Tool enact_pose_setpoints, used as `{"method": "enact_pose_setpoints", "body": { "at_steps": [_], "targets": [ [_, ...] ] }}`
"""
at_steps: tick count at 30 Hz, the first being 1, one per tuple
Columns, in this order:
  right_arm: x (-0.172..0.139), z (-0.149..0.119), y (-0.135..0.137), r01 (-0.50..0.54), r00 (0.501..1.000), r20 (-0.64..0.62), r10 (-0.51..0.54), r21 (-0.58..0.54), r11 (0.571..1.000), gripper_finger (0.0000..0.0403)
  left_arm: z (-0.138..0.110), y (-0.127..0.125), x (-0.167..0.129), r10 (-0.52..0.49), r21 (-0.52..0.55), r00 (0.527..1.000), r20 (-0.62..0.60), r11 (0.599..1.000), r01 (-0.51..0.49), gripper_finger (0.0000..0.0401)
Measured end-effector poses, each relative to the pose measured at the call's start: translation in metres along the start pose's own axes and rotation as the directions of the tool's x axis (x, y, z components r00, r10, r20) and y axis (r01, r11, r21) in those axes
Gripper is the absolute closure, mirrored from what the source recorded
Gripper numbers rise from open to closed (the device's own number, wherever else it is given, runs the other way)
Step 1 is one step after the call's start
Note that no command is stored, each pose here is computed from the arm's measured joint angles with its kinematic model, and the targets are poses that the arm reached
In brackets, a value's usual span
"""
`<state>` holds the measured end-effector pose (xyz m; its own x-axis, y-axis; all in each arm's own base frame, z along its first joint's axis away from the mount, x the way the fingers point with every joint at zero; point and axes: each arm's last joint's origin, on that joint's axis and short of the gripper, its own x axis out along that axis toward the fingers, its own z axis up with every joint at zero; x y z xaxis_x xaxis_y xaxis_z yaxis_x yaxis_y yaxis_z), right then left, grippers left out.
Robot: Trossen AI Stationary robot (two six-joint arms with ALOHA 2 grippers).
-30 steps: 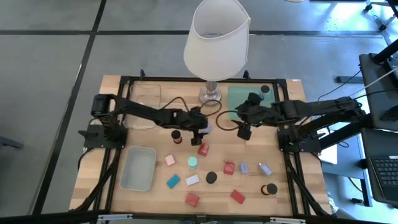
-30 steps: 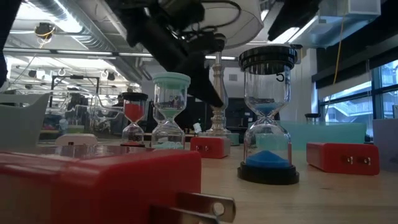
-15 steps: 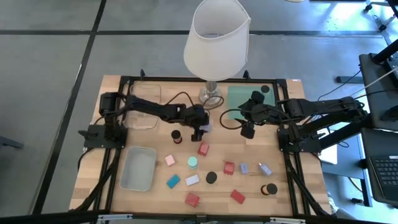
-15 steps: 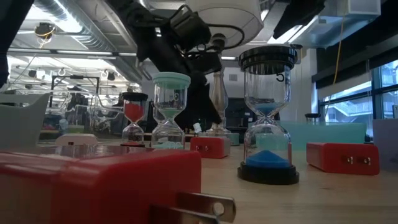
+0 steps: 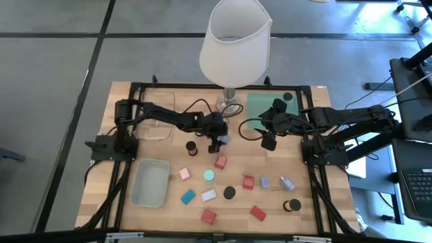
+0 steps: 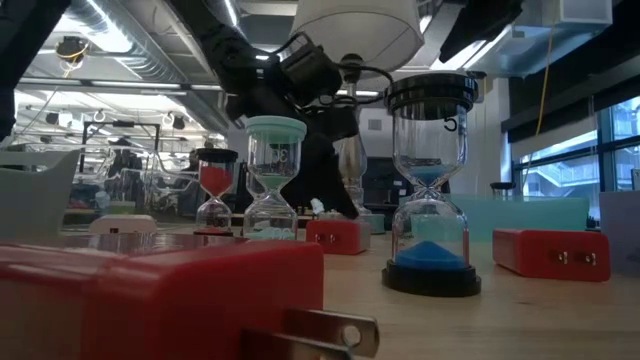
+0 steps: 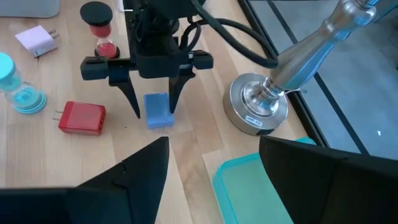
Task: Pick & Place Office items
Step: Put the light blue charger adapter into the transparent bin
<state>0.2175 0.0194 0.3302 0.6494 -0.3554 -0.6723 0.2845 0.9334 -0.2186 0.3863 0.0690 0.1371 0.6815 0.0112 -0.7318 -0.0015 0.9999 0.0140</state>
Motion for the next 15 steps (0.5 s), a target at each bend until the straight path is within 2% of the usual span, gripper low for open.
{"method": "enact_pose_setpoints", "body": {
  "at_steps": [3, 15],
  "targets": [
    [0.0, 0.0, 0.0, -0.001, 1.0, 0.0, 0.001, 0.0, 1.0, 0.015, -0.0007, 0.0018, 0.0006, 0.03, 0.0, 1.0, -0.007, 1.0, -0.03, 0.0145],
    [0.0002, -0.0002, 0.0003, -0.008, 1.0, -0.002, 0.008, 0.003, 1.0, 0.015, -0.0049, 0.0015, 0.0017, 0.027, 0.012, 0.999, -0.04, 1.0, -0.027, 0.0149]
  ]
}}
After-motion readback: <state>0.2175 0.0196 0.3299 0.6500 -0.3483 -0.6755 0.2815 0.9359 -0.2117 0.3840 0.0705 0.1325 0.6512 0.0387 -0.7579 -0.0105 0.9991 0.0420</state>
